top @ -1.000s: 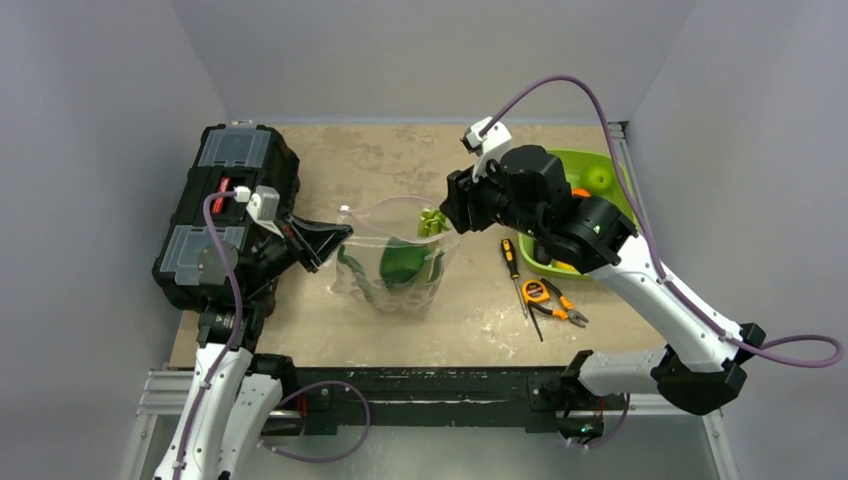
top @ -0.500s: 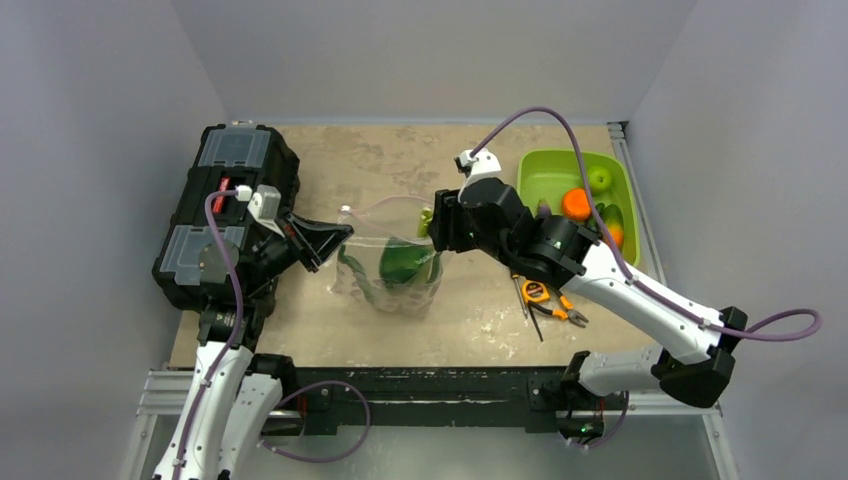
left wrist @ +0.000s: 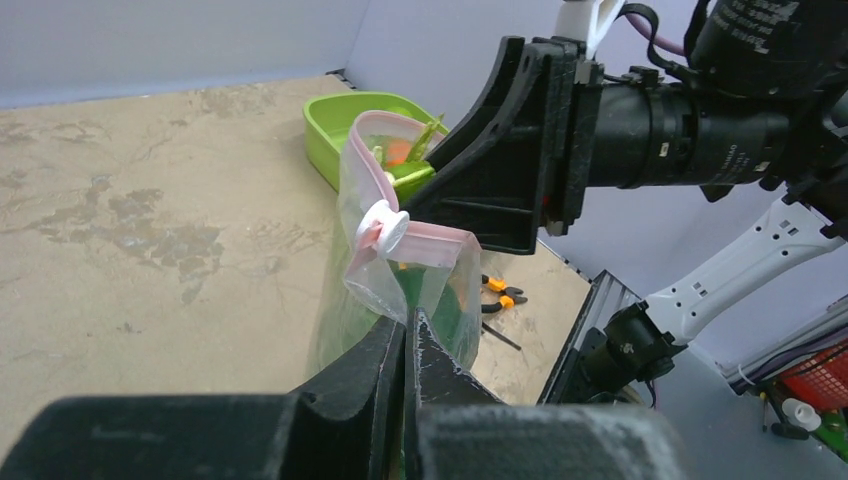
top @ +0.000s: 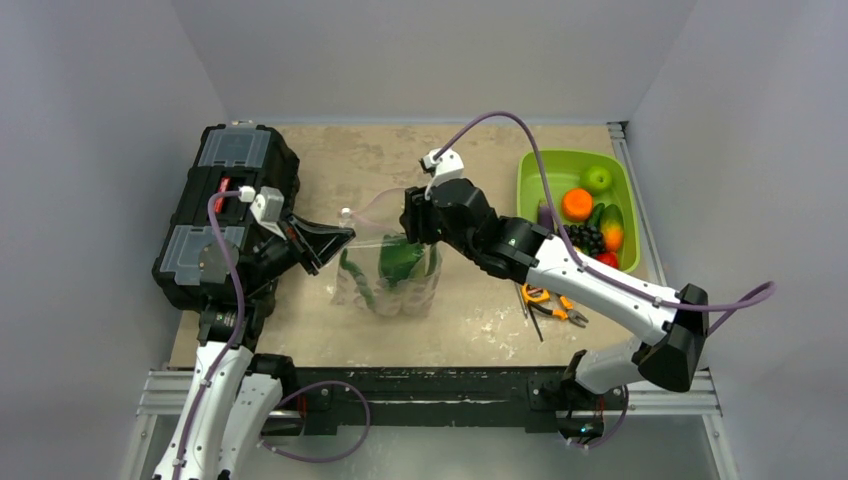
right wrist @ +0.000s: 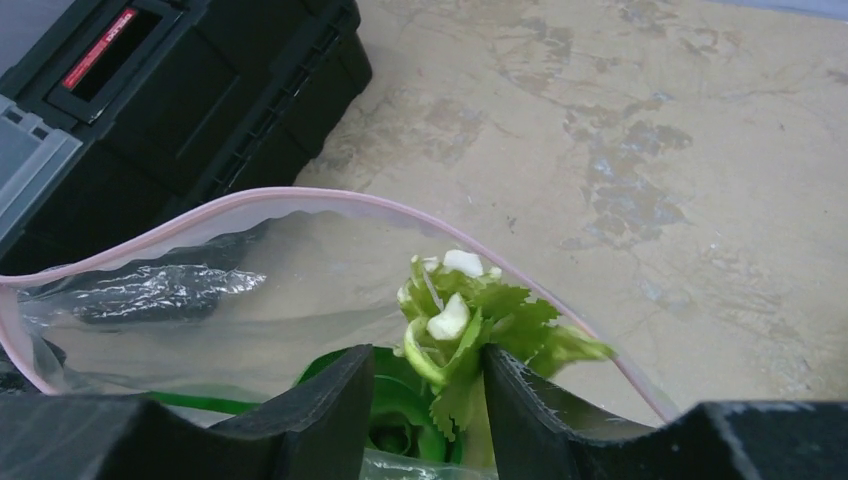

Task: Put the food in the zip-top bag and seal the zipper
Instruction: Adjust the fake vegetable in the zipper food storage bag.

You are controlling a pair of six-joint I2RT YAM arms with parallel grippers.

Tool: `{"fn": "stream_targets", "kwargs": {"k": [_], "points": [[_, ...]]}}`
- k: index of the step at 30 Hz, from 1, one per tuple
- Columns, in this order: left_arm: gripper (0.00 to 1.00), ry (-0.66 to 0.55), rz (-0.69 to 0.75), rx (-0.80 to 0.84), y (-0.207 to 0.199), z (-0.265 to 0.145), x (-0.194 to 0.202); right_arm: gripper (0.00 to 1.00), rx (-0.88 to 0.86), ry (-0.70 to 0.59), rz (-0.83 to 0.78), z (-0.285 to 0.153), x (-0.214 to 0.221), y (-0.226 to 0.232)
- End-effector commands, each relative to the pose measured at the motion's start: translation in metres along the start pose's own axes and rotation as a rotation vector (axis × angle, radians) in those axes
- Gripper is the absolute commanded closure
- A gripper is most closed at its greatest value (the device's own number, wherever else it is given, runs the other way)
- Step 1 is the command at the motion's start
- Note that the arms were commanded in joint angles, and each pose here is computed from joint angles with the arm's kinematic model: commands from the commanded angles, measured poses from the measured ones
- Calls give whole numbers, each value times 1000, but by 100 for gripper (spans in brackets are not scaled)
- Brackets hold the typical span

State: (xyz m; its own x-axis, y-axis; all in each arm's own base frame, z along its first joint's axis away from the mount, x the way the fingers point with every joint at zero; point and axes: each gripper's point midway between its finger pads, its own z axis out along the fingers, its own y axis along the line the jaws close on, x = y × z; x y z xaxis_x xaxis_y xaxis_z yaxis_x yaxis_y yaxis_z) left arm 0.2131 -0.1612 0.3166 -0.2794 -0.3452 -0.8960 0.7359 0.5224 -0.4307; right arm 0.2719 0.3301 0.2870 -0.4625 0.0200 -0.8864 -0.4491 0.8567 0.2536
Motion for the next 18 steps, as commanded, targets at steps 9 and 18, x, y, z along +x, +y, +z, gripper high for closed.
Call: {"fn": "stream_targets", "kwargs": {"k": [9, 18], "points": [[100, -17, 85, 60, -15, -1, -12, 100, -232, -41, -94, 15, -10, 47], [100, -12, 90, 55, -13, -2, -10, 100, -563, 53, -85, -12, 4, 112]]}}
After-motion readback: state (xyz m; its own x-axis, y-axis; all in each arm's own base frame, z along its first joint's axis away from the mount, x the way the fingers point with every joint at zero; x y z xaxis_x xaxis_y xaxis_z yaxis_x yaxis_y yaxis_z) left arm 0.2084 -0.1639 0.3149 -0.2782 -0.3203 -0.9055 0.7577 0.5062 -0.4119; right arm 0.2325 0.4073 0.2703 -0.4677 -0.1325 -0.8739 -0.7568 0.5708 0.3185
